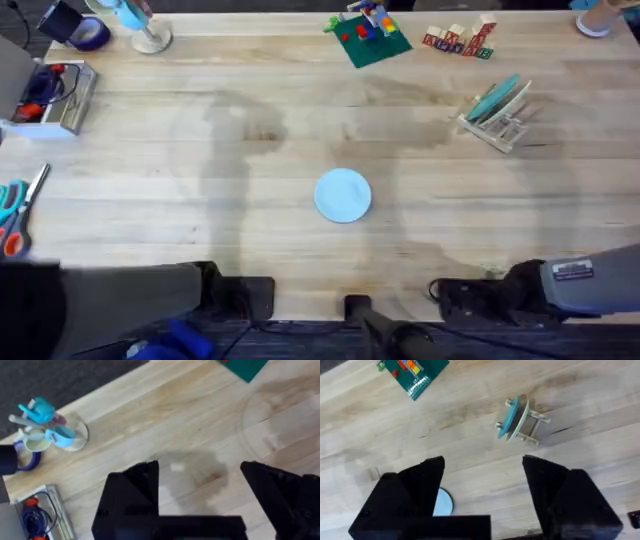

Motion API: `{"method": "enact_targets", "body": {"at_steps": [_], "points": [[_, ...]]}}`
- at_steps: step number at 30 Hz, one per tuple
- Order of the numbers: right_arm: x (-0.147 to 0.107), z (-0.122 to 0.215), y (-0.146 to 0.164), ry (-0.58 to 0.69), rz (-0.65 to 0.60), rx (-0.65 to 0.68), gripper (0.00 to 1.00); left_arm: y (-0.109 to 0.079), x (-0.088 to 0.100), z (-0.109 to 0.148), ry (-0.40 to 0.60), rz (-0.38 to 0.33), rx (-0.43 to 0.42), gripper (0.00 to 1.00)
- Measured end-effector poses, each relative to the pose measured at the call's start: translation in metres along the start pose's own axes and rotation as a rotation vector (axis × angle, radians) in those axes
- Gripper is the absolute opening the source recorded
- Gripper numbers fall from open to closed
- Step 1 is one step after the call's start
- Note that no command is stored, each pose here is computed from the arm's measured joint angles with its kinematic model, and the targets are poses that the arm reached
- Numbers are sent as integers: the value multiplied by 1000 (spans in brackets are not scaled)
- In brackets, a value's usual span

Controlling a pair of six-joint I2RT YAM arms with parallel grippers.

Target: Pick up the plates from the table one by one and place each into a slot on the dish rack.

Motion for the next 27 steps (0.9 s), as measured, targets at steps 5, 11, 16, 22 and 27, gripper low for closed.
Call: {"method": "enact_targets", "body": {"at_steps": [5,11,16,22,27], "points": [[0,0,0,0,3,0,989,-23,3,46,-128,-39,3,994],[-1,0,2,4,3,17,995,-71,-14,62,-199,-108,-83,994],[-1,0,4,7,3,30,995,-103,-38,45,-137,-100,-190,822],[-2,0,6,11,3,44,996,-128,-54,40,-59,10,-346,388],[-2,0,6,12,3,48,995,-150,-56,34,5,111,-554,43]]}}
Point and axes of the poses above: each hand's point on the last joint's axis, 136 mm out from that joint toward the fingers, its own z axis back along the fingers, its own y axis along the line the jaws close on, x = y × z, the point moved 4 cm from there along z, back along the fingers
